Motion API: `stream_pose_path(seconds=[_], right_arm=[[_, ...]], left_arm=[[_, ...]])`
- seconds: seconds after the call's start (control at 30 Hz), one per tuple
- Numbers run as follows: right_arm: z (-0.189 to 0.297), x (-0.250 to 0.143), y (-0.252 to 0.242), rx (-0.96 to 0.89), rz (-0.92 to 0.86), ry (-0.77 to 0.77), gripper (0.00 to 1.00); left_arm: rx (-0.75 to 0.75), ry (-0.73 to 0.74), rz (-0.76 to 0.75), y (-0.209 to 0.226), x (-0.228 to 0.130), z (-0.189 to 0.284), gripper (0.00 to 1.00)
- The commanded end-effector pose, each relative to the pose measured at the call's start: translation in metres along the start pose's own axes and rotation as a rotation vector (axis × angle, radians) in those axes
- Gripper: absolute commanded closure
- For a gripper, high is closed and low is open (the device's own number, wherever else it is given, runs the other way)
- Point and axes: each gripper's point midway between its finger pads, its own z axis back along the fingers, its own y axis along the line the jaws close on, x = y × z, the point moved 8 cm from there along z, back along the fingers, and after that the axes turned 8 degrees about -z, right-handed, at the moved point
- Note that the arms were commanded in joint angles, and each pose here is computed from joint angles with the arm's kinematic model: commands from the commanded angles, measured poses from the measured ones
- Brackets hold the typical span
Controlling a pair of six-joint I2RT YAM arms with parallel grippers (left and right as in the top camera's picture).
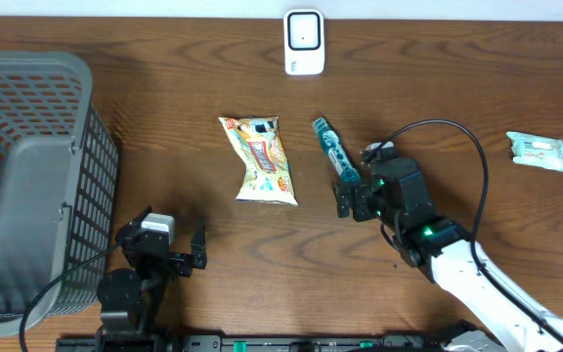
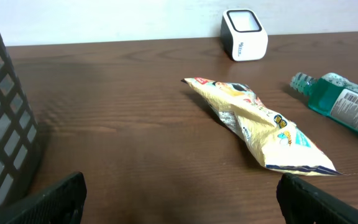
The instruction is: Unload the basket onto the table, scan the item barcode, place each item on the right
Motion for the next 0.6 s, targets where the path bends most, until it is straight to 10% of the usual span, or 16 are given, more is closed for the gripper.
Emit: stream_pose_path(seconds=[0.0,0.37,0.57], right_arm=[[-0.01,-0.002,-0.002,-0.009,0.009,-0.001,0.01],[-0.067,-0.018,-0.018,-0.104,0.016,-0.001,0.01],[-0.076,-0.026,-0.028,-0.178,0.019,0.016,0.62]], left_arm=[[-0.005,0.029,-0.006,-0.001,-0.008,-0.002,0.02],[-0.005,0.029,-0.006,-0.001,-0.009,-0.002,0.02],[-0.005,0.029,-0.006,-0.001,-0.009,-0.002,0.02]])
